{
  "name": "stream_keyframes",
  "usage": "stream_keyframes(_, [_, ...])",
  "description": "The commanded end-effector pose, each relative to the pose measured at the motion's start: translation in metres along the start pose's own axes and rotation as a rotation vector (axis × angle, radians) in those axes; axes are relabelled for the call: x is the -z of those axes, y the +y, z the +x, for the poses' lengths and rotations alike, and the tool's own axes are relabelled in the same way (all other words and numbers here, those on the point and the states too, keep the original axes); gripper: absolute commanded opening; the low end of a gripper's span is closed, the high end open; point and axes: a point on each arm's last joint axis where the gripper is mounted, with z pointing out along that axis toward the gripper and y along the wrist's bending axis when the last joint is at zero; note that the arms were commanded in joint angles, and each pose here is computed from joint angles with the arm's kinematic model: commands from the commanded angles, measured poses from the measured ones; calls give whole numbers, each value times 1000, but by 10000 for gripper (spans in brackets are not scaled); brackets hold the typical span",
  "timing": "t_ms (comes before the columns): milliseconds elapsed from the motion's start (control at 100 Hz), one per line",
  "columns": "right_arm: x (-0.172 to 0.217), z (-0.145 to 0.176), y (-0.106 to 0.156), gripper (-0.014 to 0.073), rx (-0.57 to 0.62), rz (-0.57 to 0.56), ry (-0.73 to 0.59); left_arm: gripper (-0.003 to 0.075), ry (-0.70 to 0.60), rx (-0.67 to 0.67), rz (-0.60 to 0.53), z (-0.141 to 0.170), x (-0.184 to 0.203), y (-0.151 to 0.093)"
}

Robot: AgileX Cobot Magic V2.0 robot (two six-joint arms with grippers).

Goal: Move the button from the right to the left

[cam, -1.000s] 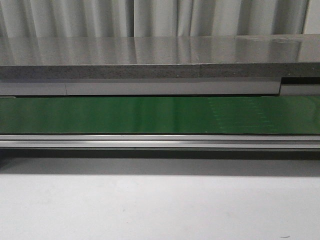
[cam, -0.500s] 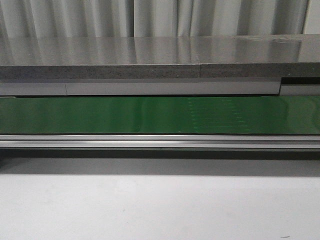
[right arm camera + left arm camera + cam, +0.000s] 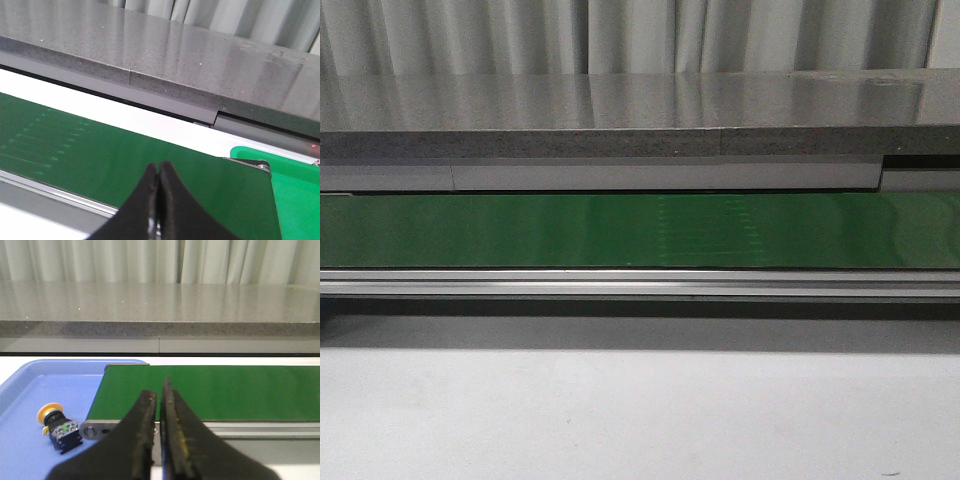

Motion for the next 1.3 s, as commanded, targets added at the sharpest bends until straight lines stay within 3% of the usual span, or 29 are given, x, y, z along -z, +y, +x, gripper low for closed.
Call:
stream_keyframes(0, [1,-14,-4,-68,-1,34,-78,5,-142,5,0,-11,4,0])
stream_keyframes(170, [1,-14,-4,-68,-1,34,-78,5,-148,4,6,0,2,-1])
stream_keyframes(1290, [1,-14,-4,-68,-1,34,-78,5,-149,34,7,0,2,-1])
